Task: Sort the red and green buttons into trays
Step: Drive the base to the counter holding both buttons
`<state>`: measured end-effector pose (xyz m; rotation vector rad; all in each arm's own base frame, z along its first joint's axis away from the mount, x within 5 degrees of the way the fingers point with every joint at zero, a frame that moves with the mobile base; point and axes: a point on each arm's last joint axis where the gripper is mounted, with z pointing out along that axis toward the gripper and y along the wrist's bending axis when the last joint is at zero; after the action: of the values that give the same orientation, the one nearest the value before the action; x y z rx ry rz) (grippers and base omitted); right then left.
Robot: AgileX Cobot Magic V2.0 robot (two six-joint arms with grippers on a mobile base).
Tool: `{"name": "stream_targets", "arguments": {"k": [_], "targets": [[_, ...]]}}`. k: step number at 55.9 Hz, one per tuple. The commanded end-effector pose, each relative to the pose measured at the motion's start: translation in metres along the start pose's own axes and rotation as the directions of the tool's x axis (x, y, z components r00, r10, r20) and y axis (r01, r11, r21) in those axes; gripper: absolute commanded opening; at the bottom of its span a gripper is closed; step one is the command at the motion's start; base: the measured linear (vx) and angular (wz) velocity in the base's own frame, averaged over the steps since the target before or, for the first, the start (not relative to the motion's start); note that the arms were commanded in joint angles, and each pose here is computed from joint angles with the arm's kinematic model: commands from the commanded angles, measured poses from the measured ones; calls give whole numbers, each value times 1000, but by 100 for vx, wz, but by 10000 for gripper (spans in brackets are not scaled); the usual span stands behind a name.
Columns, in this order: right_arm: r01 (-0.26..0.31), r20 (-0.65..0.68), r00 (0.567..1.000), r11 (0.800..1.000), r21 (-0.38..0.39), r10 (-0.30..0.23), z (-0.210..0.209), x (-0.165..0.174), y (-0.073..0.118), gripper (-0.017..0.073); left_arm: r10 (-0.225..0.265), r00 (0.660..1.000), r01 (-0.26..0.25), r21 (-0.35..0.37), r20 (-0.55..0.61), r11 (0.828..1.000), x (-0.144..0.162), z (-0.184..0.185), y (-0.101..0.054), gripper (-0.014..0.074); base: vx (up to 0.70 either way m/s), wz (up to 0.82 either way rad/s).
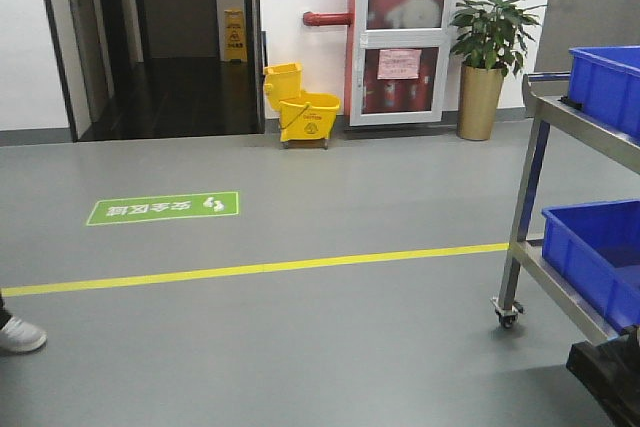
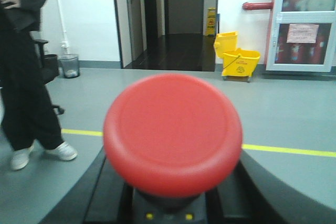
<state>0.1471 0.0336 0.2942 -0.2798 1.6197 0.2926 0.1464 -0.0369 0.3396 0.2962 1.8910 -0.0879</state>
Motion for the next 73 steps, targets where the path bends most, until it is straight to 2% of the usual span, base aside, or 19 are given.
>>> {"name": "stream_targets", "arguments": {"k": [1, 38, 73], "targets": [[-8, 63, 998, 999, -38, 10, -1, -13, 3, -9, -15, 993, 14, 11, 115, 1000, -17, -4, -1, 1, 53, -14], [-8, 62, 998, 999, -35, 10, -1, -13, 3, -9, -15, 993, 14, 12, 117, 1000, -17, -4, -1, 1, 47, -24], [-8, 62, 998, 999, -35, 10, -1, -13, 3, -9, -15, 993, 14, 12, 117, 1000, -17, -4, -1, 1, 26, -63]]}}
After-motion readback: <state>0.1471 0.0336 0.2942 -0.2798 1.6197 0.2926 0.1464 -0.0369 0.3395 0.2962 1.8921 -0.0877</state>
